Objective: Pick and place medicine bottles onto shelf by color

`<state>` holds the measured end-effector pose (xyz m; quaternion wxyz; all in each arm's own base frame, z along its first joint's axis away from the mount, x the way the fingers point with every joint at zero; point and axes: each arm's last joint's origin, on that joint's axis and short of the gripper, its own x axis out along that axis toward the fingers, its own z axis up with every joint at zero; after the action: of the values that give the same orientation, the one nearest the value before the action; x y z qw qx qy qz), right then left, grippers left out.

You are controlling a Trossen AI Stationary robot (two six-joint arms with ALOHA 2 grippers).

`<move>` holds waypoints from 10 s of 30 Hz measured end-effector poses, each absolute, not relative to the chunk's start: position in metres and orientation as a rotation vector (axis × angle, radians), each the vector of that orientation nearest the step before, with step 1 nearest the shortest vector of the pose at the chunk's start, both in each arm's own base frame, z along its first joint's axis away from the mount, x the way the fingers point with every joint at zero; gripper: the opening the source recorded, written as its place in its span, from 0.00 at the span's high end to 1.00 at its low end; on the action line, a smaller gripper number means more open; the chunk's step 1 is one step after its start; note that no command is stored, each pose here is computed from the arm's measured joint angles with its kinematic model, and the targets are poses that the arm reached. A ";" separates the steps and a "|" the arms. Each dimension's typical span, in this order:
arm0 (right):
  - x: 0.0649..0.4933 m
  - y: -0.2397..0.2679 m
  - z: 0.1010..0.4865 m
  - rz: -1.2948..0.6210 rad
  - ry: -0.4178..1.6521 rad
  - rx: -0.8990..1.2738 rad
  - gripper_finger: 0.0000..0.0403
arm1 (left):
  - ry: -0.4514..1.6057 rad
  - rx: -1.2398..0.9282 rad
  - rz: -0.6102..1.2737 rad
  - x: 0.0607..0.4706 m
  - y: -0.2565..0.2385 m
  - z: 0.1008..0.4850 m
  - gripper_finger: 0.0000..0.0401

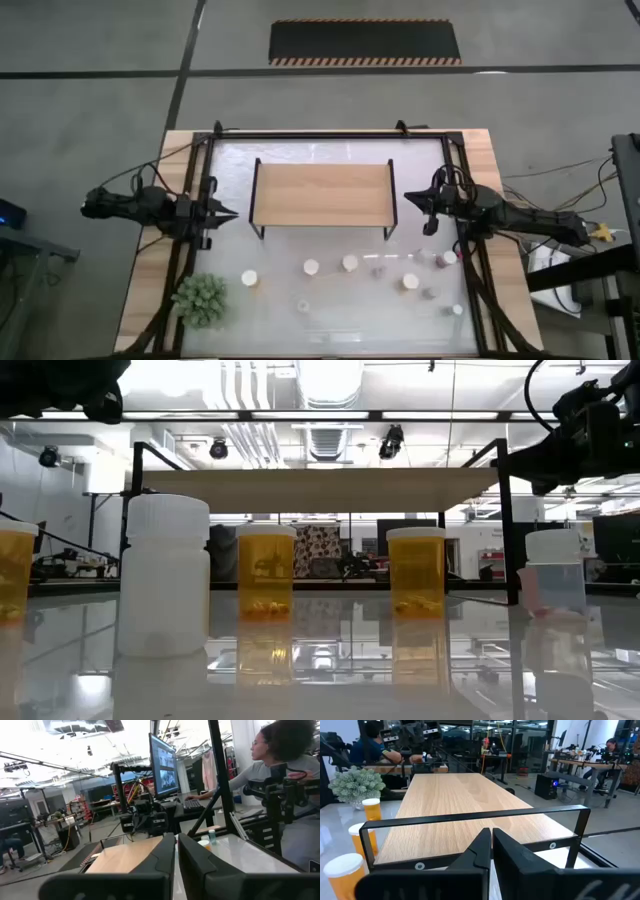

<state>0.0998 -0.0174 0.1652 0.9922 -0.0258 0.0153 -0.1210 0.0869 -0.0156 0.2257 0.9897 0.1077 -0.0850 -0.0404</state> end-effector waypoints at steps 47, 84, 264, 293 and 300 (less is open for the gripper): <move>0.100 -0.017 0.165 -0.243 0.031 -0.052 0.98 | -0.171 0.216 -0.081 0.087 -0.016 0.226 0.99; 0.100 -0.017 0.165 -0.242 0.031 -0.052 0.98 | -0.171 0.216 -0.081 0.087 -0.016 0.226 0.99; 0.223 0.170 0.157 -0.265 0.910 0.059 0.49 | -0.693 0.226 0.025 0.066 -0.011 0.272 0.99; 0.228 0.179 0.234 -0.138 0.917 0.230 0.66 | -0.688 0.225 0.024 0.067 -0.011 0.271 0.99; 0.233 0.187 0.287 -0.160 0.942 0.236 0.67 | -0.675 0.227 0.021 0.068 -0.011 0.270 0.99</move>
<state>0.2329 0.1868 0.2866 0.8815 0.1134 0.4520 -0.0767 0.0676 -0.0113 0.2700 0.9371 0.1113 -0.3305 0.0104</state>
